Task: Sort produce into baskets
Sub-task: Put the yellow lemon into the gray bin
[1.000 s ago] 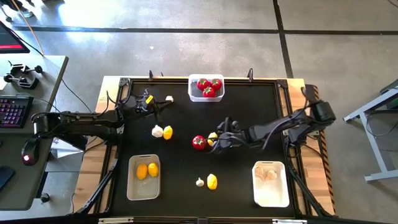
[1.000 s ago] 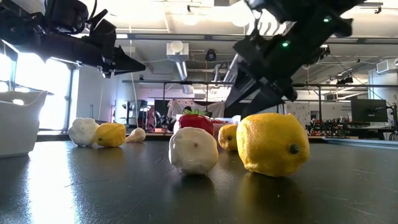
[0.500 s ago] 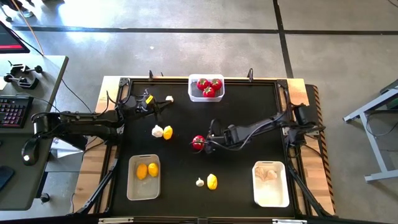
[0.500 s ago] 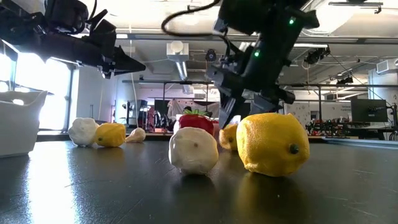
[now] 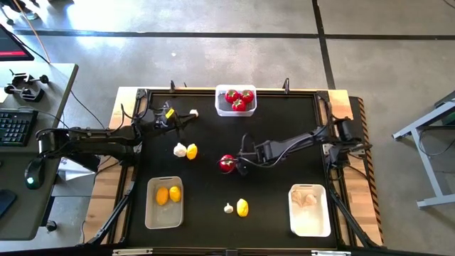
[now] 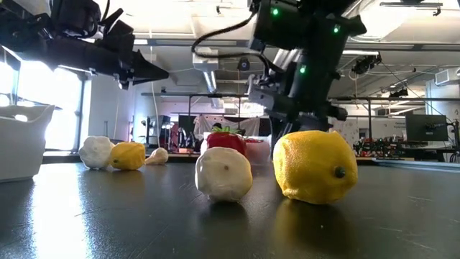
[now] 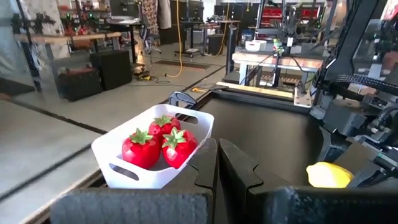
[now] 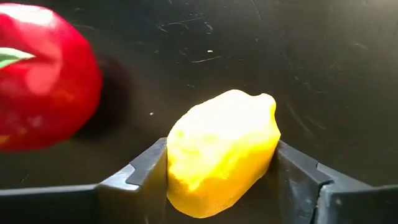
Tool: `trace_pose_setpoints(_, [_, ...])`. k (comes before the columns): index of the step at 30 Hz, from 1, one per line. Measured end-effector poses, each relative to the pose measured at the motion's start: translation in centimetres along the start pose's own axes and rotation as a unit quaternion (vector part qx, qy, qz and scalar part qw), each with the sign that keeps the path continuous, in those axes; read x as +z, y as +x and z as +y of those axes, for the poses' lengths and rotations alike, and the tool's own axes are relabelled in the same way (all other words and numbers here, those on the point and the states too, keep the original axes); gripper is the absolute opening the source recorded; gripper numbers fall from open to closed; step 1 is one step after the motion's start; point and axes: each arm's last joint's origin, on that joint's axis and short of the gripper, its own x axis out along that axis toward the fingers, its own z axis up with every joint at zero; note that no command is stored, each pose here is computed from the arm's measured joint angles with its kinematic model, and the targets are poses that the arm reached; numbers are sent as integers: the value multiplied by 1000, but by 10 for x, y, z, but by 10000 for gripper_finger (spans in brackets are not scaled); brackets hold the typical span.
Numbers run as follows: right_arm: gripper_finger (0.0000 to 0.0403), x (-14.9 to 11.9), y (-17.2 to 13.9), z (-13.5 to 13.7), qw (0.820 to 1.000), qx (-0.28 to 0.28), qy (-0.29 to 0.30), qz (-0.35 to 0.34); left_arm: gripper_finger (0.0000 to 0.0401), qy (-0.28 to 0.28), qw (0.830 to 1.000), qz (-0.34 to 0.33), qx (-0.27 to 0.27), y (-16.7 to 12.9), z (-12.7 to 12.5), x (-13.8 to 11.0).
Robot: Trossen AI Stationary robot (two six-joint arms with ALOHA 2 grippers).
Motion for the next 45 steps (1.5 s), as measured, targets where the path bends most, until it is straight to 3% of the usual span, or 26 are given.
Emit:
trace_pose_setpoints(4, [201,6,-17,-3,999,15,-45,-20,0,-36,999,1,-25,0,-1,0])
trace_pose_setpoints(9, [202,20,-38,-3,984,15,-138,-115,0,-79,993,13,-92,0,-5,-1])
trace_pose_setpoints(13, [203,30,-40,8,952,12,-236,-196,1,-106,984,24,-143,-1,-9,-2])
trace_pose_setpoints(19, [203,45,-37,28,897,6,-322,-304,27,-78,980,38,-178,1,-20,-6])
trace_pose_setpoints(25, [204,56,-47,35,858,-22,-349,-376,97,-59,985,58,-150,5,-33,-15])
trace_pose_setpoints(32, [204,62,-55,40,827,-29,-373,-419,177,-82,983,13,-161,12,-46,-13])
trace_pose_setpoints(39, [204,64,-58,42,813,-18,-387,-434,226,-136,976,16,-167,26,-53,-8])
trace_pose_setpoints(45, [204,65,-60,43,807,-21,-392,-440,253,-140,974,18,-179,44,-64,1])
